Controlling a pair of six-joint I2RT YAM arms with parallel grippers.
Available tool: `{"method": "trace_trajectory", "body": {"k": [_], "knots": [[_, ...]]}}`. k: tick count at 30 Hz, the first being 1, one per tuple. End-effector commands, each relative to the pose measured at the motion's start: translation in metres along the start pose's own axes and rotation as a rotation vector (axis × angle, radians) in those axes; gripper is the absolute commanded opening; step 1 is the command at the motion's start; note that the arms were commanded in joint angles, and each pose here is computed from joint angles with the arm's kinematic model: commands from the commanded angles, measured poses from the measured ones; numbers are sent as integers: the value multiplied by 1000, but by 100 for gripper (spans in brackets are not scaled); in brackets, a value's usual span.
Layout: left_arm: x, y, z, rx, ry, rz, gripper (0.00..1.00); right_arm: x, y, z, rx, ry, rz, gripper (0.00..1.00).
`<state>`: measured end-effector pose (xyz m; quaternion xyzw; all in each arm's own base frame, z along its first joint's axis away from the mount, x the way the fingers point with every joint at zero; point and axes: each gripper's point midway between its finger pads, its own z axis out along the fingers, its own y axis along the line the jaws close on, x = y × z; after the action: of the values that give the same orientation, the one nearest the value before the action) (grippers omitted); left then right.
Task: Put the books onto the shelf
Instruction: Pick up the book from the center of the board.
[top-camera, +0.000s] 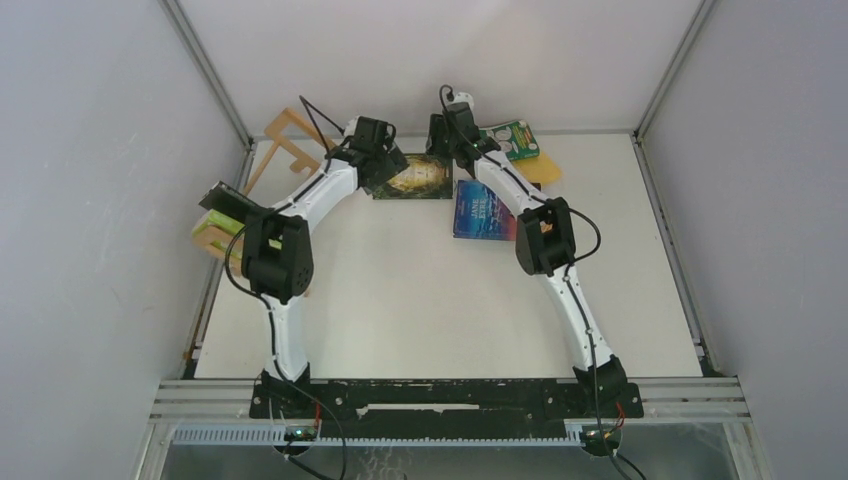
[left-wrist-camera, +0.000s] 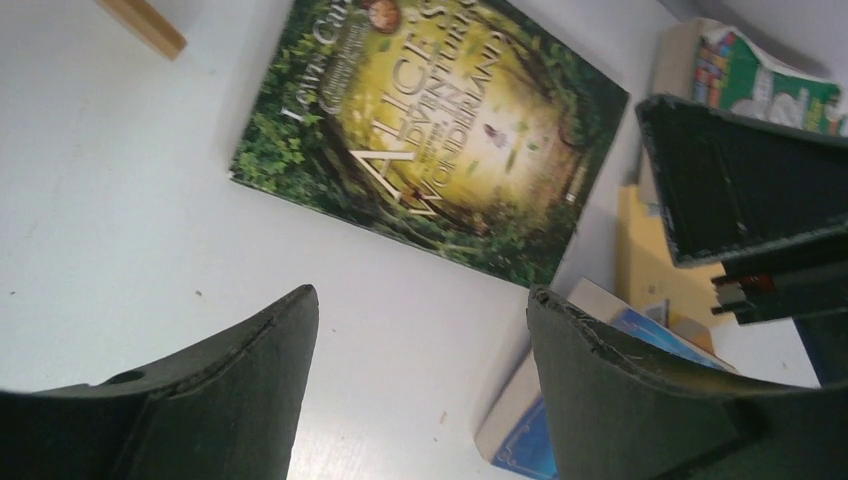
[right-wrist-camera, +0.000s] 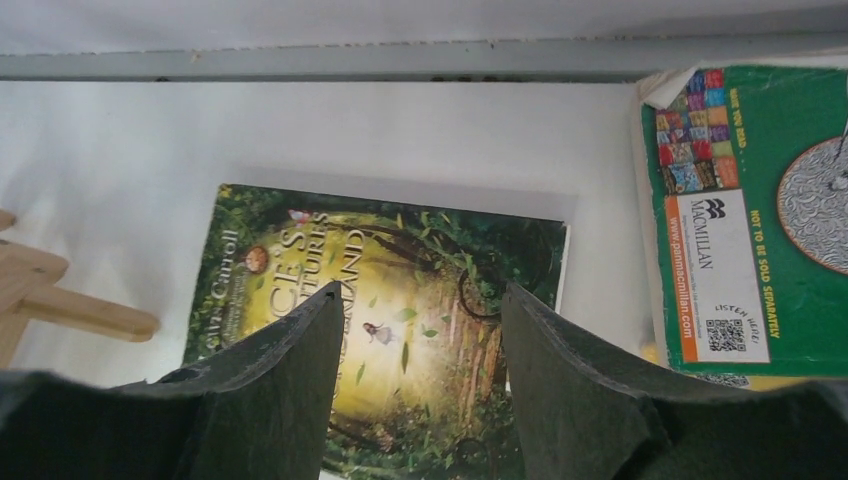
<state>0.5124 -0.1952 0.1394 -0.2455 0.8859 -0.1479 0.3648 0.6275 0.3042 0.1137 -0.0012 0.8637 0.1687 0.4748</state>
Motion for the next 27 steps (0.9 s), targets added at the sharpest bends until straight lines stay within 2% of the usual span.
{"method": "trace_trajectory", "body": {"k": [1, 9, 27], "knots": [[-27, -1, 10, 12, -40, -99, 80, -16, -2, 5, -2, -45, 57, 67], [-33, 30, 39, -84, -72, -139, 81, -6, -27, 13, 55, -14, 73, 68], [-40, 53, 73, -150, -91, -170, 81, 3, -56, 2, 114, 86, 153, 65]]}}
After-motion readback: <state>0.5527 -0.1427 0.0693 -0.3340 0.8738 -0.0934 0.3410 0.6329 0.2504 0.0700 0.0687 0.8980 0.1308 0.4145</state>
